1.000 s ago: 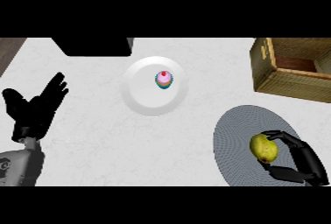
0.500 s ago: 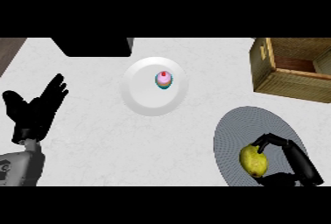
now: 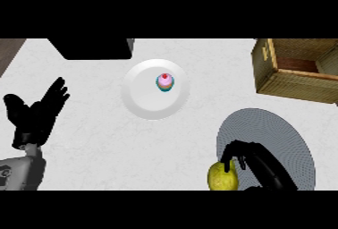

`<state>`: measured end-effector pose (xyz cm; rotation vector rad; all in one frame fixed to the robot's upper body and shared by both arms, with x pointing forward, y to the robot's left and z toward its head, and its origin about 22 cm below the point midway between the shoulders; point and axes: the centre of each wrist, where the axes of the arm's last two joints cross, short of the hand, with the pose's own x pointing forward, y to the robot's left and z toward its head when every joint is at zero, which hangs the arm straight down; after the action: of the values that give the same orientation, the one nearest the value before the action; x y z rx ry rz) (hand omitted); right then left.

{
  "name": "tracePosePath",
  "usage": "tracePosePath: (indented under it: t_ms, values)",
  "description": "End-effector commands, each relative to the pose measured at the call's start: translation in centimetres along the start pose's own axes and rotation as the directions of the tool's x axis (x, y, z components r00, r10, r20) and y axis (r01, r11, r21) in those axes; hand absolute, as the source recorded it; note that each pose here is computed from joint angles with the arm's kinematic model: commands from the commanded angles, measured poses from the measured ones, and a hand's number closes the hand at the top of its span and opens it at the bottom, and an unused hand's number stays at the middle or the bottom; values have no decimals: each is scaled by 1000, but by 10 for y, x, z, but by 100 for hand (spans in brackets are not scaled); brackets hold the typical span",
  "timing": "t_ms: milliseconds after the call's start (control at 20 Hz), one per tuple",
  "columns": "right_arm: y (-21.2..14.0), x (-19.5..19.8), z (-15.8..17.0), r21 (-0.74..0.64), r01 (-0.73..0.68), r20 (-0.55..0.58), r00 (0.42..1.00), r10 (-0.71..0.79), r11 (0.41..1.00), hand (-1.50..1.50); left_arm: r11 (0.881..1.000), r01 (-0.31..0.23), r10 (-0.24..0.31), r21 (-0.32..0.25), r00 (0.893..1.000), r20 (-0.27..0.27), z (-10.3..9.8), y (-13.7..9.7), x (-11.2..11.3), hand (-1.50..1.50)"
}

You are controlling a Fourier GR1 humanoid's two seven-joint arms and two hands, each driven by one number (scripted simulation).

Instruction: Pick the pear from the placemat and place it in the basket

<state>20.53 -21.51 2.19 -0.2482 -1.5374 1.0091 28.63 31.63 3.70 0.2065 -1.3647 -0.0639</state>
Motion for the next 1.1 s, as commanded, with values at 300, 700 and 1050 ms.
tracePosePath:
  t_ms: [300,700,1050]
  values:
    - [-46,146,63,-314,164,189,976,-108,935,150,1000,5,-5,10,1000,18,3,0,-7,0]
    - [-92,181,61,-479,89,79,995,-58,873,150,1000,-4,4,-10,1000,-2,0,-6,-8,0]
    - [-139,226,13,-572,43,33,999,-30,819,150,1000,-6,7,-19,1000,13,-2,-1,-4,0]
